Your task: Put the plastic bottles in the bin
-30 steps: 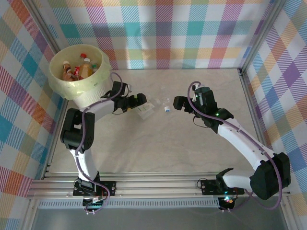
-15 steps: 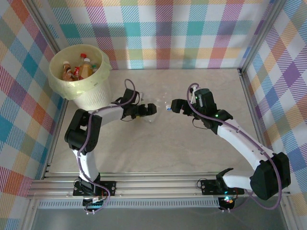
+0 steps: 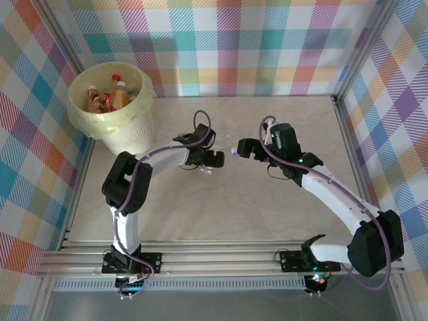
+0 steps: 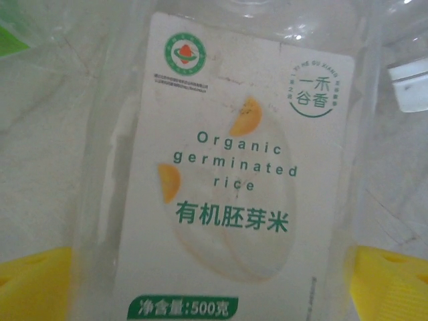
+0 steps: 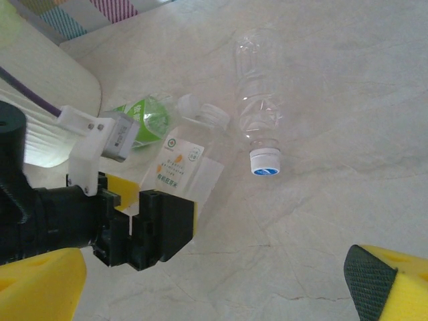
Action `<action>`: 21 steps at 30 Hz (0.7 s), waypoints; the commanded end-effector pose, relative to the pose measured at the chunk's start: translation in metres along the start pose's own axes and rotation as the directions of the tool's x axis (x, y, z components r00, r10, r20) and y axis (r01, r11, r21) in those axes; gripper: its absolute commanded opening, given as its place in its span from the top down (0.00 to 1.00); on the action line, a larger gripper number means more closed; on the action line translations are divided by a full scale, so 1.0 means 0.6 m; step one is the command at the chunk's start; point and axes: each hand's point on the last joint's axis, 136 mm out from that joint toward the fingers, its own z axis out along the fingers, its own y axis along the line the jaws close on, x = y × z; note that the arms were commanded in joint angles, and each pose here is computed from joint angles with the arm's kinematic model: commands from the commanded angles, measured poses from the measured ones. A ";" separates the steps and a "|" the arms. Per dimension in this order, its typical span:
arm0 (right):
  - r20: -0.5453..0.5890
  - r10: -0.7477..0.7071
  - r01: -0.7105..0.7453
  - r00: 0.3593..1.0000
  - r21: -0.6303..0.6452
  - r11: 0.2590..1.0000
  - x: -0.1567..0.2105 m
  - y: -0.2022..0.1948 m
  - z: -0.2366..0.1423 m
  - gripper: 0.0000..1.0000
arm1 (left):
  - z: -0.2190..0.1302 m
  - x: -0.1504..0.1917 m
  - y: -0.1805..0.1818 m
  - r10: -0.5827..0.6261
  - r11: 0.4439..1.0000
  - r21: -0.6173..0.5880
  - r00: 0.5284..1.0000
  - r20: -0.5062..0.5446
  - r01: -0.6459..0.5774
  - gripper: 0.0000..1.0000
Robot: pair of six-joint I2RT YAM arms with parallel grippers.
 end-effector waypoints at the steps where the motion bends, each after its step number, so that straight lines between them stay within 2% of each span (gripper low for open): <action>1: 0.012 -0.003 0.003 1.000 -0.011 1.000 -0.009 0.004 -0.002 0.00 | 0.007 0.017 -0.004 0.045 0.998 -0.048 0.998 -0.045 -0.047 0.00; 11: 0.006 -0.012 0.012 1.000 -0.004 1.000 -0.006 0.002 -0.001 0.00 | 0.017 0.019 0.000 0.103 0.985 -0.130 0.993 -0.059 -0.110 0.01; 16: 0.004 -0.021 0.021 1.000 -0.008 1.000 -0.004 0.002 0.001 0.00 | -0.001 0.007 -0.001 0.115 0.984 -0.133 0.993 -0.022 -0.117 0.10; 21: 0.014 -0.048 0.049 0.999 -0.071 0.996 -0.009 0.023 -0.005 0.00 | -0.030 -0.008 -0.012 0.123 0.988 -0.095 0.992 0.030 -0.120 0.18</action>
